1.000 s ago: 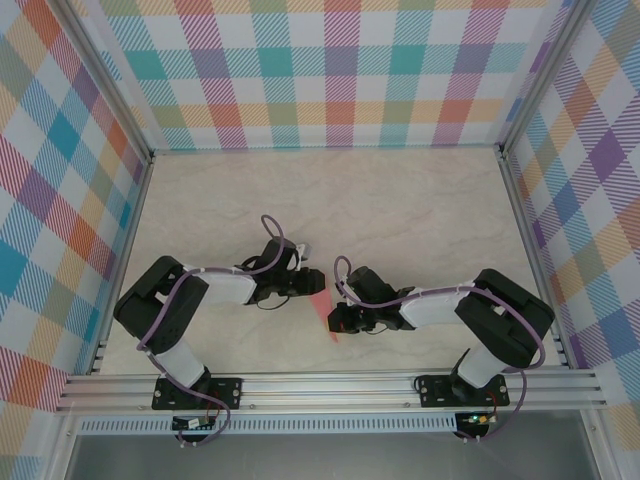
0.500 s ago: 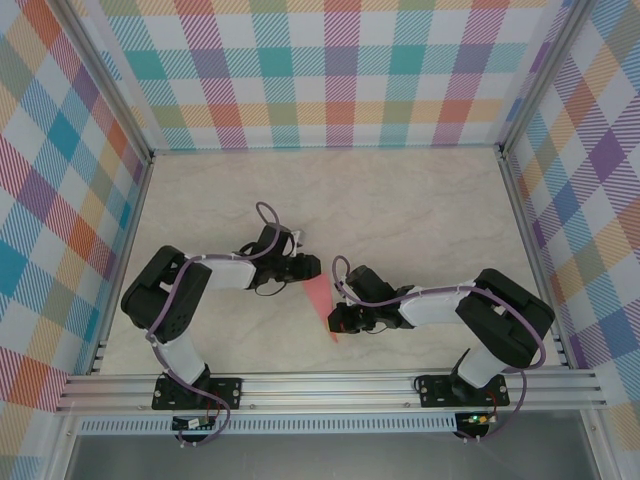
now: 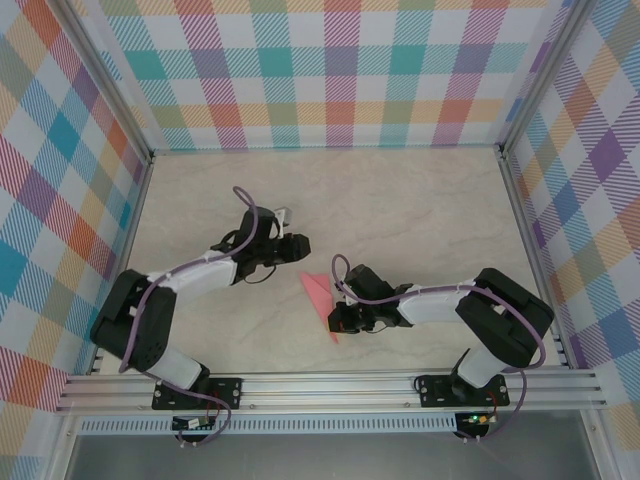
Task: Fold a paper plane with a square sheet of paper (pick it up from the middle)
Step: Fold the wing for the fifth time at the center of the table.
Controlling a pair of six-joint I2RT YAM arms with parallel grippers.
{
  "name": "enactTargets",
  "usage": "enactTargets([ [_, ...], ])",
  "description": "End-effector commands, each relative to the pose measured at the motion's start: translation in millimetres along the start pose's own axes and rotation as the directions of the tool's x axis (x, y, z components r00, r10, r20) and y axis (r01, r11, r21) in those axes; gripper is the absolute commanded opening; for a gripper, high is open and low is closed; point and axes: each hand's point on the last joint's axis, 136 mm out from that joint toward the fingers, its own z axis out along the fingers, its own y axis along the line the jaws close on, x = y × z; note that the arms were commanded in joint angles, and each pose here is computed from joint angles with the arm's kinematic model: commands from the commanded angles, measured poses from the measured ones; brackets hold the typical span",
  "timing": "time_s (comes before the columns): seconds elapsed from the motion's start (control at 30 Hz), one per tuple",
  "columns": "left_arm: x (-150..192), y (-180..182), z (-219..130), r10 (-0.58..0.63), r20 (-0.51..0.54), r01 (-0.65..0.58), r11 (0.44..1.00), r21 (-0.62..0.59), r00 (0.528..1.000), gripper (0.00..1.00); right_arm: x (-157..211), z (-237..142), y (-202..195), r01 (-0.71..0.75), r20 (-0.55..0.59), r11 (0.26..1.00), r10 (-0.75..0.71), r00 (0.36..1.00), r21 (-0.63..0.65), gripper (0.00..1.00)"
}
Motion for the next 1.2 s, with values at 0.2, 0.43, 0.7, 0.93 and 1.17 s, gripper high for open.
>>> enactTargets([
  [0.2,72.0,-22.9,-7.0,0.002,-0.105,0.005,0.998,0.067,0.994,0.26,23.1,-7.8,-42.6,-0.075,-0.014,0.985,0.078,0.997,0.158,0.07],
  [0.43,102.1,-13.7,22.9,-0.003,-0.187,0.010,0.999,0.038,0.982,0.24,18.9,-7.2,-36.2,-0.067,-0.005,0.989,0.069,0.998,0.134,0.08],
  [0.7,118.3,23.6,37.9,-0.037,-0.199,0.020,0.996,-0.090,0.979,0.23,7.4,-20.6,-4.7,-0.004,0.038,1.000,0.003,0.999,0.031,0.13],
  [0.93,132.7,38.5,43.5,-0.053,-0.230,0.024,0.991,-0.130,0.972,0.23,-6.5,-23.1,30.2,0.055,0.045,0.996,-0.051,0.998,-0.074,0.16],
  [1.17,133.7,45.0,41.3,-0.057,-0.233,0.018,0.986,-0.168,0.971,0.23,9.9,1.9,2.0,-0.030,-0.038,0.999,0.029,0.999,-0.032,0.16],
])
